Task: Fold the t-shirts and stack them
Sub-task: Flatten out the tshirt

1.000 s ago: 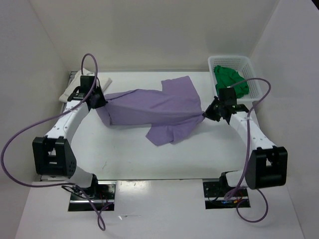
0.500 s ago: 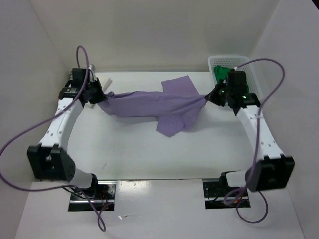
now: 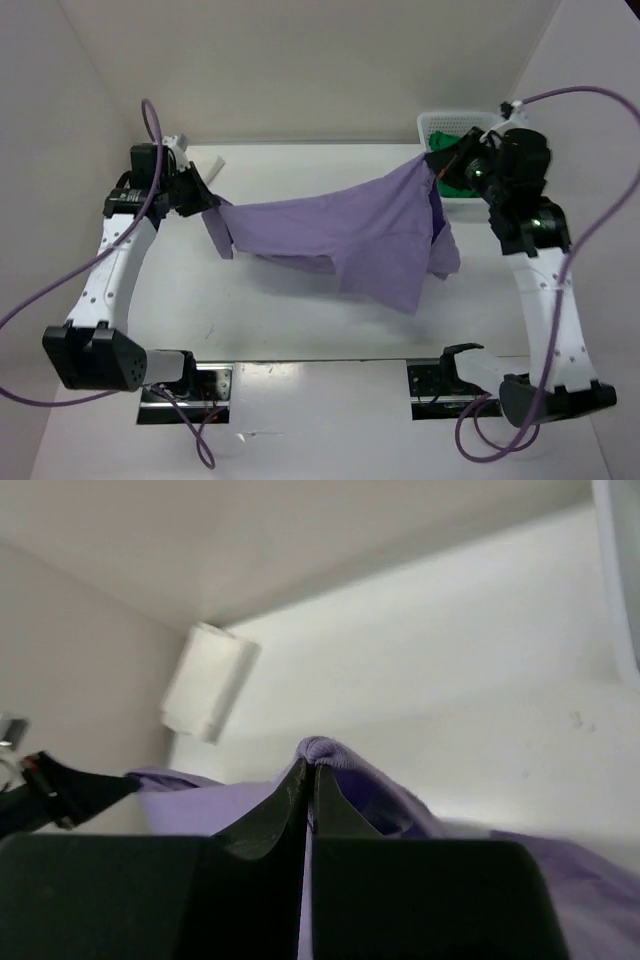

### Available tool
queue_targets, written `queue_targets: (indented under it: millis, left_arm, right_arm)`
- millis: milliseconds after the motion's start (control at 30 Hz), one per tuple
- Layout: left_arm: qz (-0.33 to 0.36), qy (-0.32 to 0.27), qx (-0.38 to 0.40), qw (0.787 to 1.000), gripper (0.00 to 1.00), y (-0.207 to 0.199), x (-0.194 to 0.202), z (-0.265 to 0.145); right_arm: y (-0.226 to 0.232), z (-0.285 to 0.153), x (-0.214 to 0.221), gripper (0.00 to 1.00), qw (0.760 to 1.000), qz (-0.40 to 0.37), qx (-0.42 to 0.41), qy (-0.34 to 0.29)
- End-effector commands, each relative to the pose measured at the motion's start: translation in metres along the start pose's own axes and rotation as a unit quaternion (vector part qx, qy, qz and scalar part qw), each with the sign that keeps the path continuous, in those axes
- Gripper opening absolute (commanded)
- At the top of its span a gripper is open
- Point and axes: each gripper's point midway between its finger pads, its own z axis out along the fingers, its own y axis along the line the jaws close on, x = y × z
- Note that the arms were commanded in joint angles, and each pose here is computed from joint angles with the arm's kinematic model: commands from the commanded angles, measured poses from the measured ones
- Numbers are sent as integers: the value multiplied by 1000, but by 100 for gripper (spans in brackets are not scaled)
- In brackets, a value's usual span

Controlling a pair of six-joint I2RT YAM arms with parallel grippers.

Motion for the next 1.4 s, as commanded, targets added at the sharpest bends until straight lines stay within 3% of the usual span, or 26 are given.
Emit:
queue_targets:
  millis: [0, 67, 200, 267, 300, 433, 533, 600, 633, 667, 767, 867, 900, 933, 1033, 1100, 1167, 1267, 1367]
  left_arm:
    - [-25, 44, 10, 999, 13, 24, 18, 53]
    - [-55, 78, -3, 995, 16, 46, 37, 94]
    - [-78, 101, -22, 992, 25, 74, 36, 148]
    - [-92, 91, -47, 990, 33, 89, 23, 167]
    - [-83, 65, -44, 993, 36, 83, -2, 169]
    - [-77, 30, -67, 994, 46, 86, -30, 158]
    - [-43, 29, -128, 990, 62, 102, -1, 138]
    - [-15, 21, -183, 983, 91, 120, 16, 122]
    - [2, 6, -191, 982, 100, 113, 19, 106]
    - [21, 31, -238, 970, 100, 134, 50, 95]
    - [58, 43, -270, 960, 100, 128, 80, 62]
    - [99, 44, -269, 957, 69, 102, 92, 43]
    - [127, 56, -260, 956, 53, 87, 100, 42]
    - [135, 57, -260, 954, 47, 81, 105, 42]
    - [180, 77, -259, 946, 36, 63, 123, 44]
    - [194, 86, -282, 936, 35, 65, 130, 49]
    - [202, 108, -299, 926, 41, 73, 137, 56]
    - [213, 146, -331, 908, 48, 86, 150, 68]
    - [207, 163, -364, 893, 52, 95, 157, 75]
  right_arm:
    - [-87, 77, 67, 0, 992, 35, 88, 81]
    - [-137, 107, 113, 0, 980, 60, 129, 141]
    - [-193, 148, 153, 0, 964, 85, 171, 186]
    - [-197, 164, 139, 0, 967, 84, 168, 171]
    - [-206, 175, 147, 0, 963, 88, 175, 183]
    - [-205, 212, 128, 0, 965, 98, 169, 178]
    - [-212, 220, 126, 0, 963, 96, 181, 176]
    - [-214, 219, 127, 1, 961, 96, 188, 178]
    - [-214, 219, 127, 3, 961, 96, 188, 178]
    - [-214, 218, 132, 9, 960, 104, 186, 184]
    - [-202, 214, 134, 27, 961, 112, 174, 184]
    - [-181, 205, 138, 43, 964, 111, 152, 188]
    - [-169, 198, 139, 46, 966, 111, 140, 186]
    - [-168, 194, 139, 53, 966, 111, 139, 186]
    - [-153, 176, 142, 57, 968, 109, 129, 185]
    - [-151, 163, 153, 62, 966, 110, 131, 195]
    - [-145, 144, 159, 64, 967, 107, 126, 195]
    - [-140, 123, 168, 57, 967, 110, 122, 193]
    - [-139, 109, 182, 57, 966, 114, 118, 201]
